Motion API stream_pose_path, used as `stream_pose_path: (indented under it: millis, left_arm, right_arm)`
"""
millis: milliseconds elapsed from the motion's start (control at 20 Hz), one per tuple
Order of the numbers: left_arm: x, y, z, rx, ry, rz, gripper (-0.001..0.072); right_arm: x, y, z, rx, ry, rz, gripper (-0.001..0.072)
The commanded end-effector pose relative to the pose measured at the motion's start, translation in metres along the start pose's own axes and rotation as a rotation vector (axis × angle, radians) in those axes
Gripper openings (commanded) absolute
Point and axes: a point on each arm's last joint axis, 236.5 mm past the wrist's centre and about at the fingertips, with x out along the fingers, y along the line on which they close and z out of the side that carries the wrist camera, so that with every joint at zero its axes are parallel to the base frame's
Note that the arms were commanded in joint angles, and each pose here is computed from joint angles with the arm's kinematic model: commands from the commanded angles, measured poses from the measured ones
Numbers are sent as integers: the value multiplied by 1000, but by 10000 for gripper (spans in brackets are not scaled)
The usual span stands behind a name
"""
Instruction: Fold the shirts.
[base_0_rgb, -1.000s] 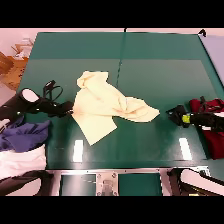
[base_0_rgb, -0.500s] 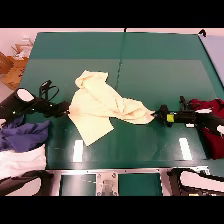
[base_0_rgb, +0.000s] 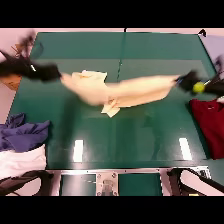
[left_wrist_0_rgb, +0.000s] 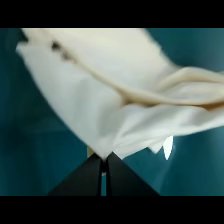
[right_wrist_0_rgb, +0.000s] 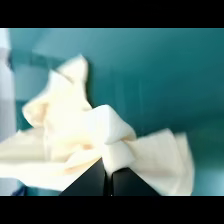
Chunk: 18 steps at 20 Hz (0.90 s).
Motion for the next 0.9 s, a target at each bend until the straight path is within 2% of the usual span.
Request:
stream_pose_path:
  millis: [0, 100, 200, 400, 650, 850]
  left_arm:
    - [-135, -92, 94, 251, -338, -46, 23]
    - [-230, -149, 122, 390, -593, -56, 23]
    - [-308, -189, 121, 458, -828, -58, 23]
    - [-403, -226, 89, 541, -1116, -29, 23]
    - [-426, -226, 82, 582, -1185, 44, 23]
    - [-365, -188, 103, 508, -1051, 61, 23]
  right_arm:
    - [-99, 127, 51, -278, -228, 62, 16]
    - [-152, 186, 61, -423, -374, 65, 15]
    - [-204, 231, 64, -531, -532, 44, 16]
    - [-290, 297, 55, -695, -858, -45, 16]
    - [-316, 308, 53, -744, -968, -124, 16]
    - [-292, 262, 75, -697, -870, -168, 16]
